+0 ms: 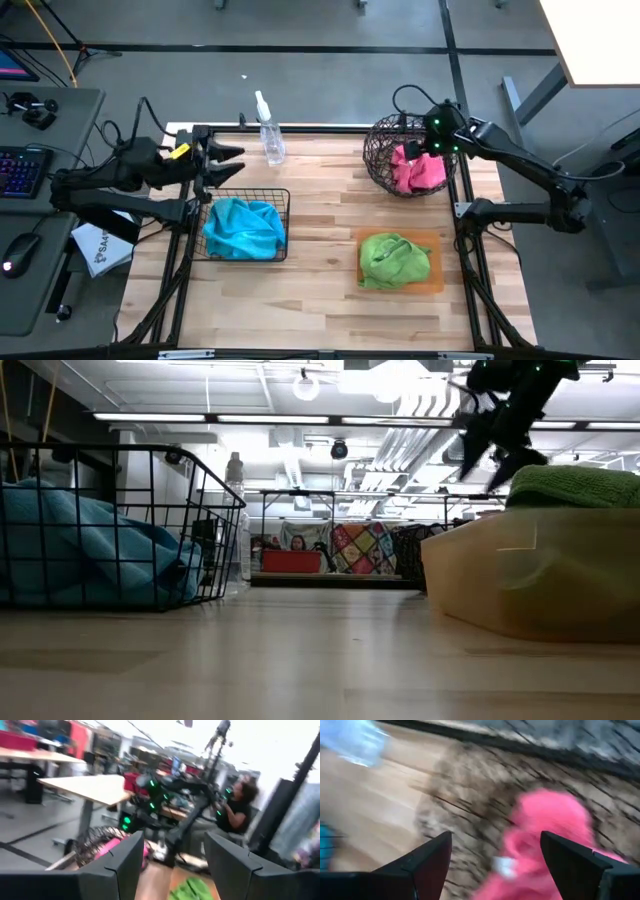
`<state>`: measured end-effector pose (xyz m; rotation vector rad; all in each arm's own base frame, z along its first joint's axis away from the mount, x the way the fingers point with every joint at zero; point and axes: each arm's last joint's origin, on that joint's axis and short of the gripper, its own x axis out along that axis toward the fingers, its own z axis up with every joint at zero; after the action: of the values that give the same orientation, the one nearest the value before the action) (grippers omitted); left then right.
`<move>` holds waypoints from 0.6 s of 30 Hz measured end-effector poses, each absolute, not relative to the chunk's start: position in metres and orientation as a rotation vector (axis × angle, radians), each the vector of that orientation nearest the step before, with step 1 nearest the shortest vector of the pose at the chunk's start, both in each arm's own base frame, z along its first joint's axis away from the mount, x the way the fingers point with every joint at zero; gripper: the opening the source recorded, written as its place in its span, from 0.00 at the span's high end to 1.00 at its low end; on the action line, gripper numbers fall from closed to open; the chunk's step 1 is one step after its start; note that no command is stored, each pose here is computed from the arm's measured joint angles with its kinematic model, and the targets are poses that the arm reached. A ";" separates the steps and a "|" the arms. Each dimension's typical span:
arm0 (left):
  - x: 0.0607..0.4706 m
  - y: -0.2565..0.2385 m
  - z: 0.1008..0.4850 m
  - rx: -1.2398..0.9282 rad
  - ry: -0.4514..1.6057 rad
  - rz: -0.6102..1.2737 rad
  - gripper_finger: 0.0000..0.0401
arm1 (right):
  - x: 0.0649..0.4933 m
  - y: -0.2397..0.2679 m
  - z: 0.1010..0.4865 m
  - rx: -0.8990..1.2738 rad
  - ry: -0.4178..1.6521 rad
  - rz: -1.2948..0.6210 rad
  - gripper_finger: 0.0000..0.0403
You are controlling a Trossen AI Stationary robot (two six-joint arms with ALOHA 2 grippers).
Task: Sort microfiber towel by color & place in baskets
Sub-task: Return to Home Position
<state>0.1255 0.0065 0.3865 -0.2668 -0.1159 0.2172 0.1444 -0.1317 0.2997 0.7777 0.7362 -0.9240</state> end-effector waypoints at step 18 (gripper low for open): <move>0.107 0.002 0.253 -0.324 -0.186 0.219 0.93 | 0.179 -0.060 0.343 0.516 0.399 -0.601 0.93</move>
<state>0.1069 0.0017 0.2530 -0.3240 -0.1864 0.2186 0.1792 -0.0600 0.3427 0.5159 0.3990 -0.6013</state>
